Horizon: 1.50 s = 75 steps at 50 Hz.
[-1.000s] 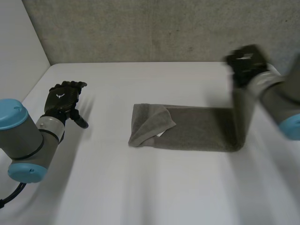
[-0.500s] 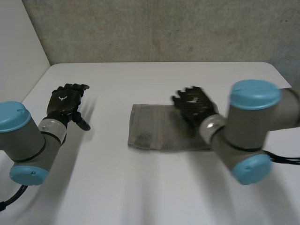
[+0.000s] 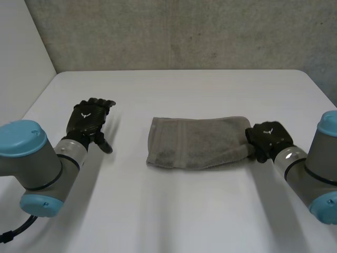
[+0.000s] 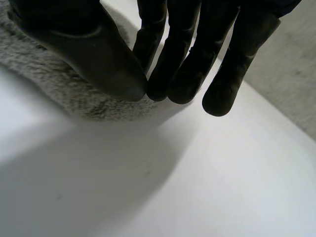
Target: Fold the towel.
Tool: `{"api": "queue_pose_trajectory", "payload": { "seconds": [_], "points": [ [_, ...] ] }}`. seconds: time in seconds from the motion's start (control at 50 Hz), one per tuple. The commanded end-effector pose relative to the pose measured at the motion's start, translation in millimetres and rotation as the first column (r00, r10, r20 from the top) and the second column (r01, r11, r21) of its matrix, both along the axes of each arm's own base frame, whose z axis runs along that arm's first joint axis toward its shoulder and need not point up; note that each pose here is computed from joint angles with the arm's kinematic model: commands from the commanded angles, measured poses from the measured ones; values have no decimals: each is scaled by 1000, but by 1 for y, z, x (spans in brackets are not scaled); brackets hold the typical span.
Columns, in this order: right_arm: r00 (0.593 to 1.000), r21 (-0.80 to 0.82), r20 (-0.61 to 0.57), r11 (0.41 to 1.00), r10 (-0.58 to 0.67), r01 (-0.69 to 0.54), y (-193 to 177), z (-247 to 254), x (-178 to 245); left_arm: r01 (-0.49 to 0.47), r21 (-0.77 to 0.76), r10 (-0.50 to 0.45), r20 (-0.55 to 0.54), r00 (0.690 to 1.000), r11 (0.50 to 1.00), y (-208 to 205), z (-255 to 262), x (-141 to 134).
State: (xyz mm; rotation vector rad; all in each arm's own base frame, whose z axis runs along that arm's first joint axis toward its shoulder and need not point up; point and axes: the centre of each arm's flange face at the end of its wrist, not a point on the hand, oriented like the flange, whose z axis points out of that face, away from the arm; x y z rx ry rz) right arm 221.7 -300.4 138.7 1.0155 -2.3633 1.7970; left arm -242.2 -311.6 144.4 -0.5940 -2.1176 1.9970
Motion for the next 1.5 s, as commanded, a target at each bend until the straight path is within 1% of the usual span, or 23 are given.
{"api": "queue_pose_trajectory", "payload": {
  "seconds": [0.02,0.08,0.12,0.14,0.18,0.2,0.22,0.24,0.28,0.3,0.34,0.38,0.46,0.52,0.54,0.58,0.6,0.64,0.76,1.02,1.14,1.28,1.5],
  "points": [
    [999,-101,31,995,12,-9,-8,35,8,6,-44,-7,-16,1000,999,3,18,-1],
    [998,-117,42,993,40,-35,-5,41,17,7,-72,-9,-29,1000,997,3,29,-2],
    [987,-159,76,979,140,-126,8,54,50,4,-90,-8,-40,999,996,2,36,-2],
    [987,-159,76,979,140,-127,8,54,50,4,-109,-9,-46,999,994,2,43,-2],
    [965,-219,102,952,242,-215,18,71,82,6,-126,-13,-52,999,992,2,50,-3],
    [965,-219,102,952,242,-216,18,71,82,12,-141,-20,-57,998,990,2,55,-5],
    [946,-231,108,933,306,-275,25,72,101,12,-141,-20,-57,998,990,2,55,-5],
    [946,-231,108,933,306,-276,26,72,101,17,-157,-27,-63,998,987,3,61,-7],
    [902,-238,117,893,416,-382,39,68,133,23,-170,-35,-69,997,985,3,65,-10],
    [901,-238,117,893,417,-382,39,68,133,30,-180,-44,-72,996,983,4,68,-13],
    [860,-200,116,860,496,-469,55,54,159,34,-187,-49,-74,996,982,4,71,-16],
    [859,-153,108,862,500,-483,57,41,164,39,-191,-54,-76,996,981,5,72,-18],
    [880,-68,102,886,464,-459,58,28,162,46,-190,-61,-76,995,981,7,71,-21],
    [945,-53,116,952,305,-301,45,39,130,59,-181,-73,-73,995,982,11,68,-23],
    [945,-53,116,952,304,-300,45,39,130,59,-181,-73,-73,995,982,11,68,-24],
    [969,-101,154,978,195,-180,26,57,90,64,-171,-77,-71,994,983,12,64,-25],
    [969,-101,155,978,194,-180,26,57,90,64,-171,-77,-71,994,983,12,64,-25],
    [977,-118,185,989,106,-85,20,60,54,67,-169,-80,-71,994,983,12,64,-26],
    [981,-119,192,993,10,13,27,49,14,85,-162,-101,-92,991,983,16,64,-32],
    [987,29,160,1000,7,-11,28,1,2,138,-103,-149,-103,983,985,35,62,-47],
    [990,31,142,999,2,-7,28,-4,2,146,-49,-150,-88,985,988,40,60,-47],
    [997,27,70,999,-21,19,23,-14,-5,159,-11,-160,-91,983,987,46,59,-50],
    [995,0,47,996,-92,92,4,-10,-28,155,-17,-156,-96,983,988,45,62,-49]
  ]
}}
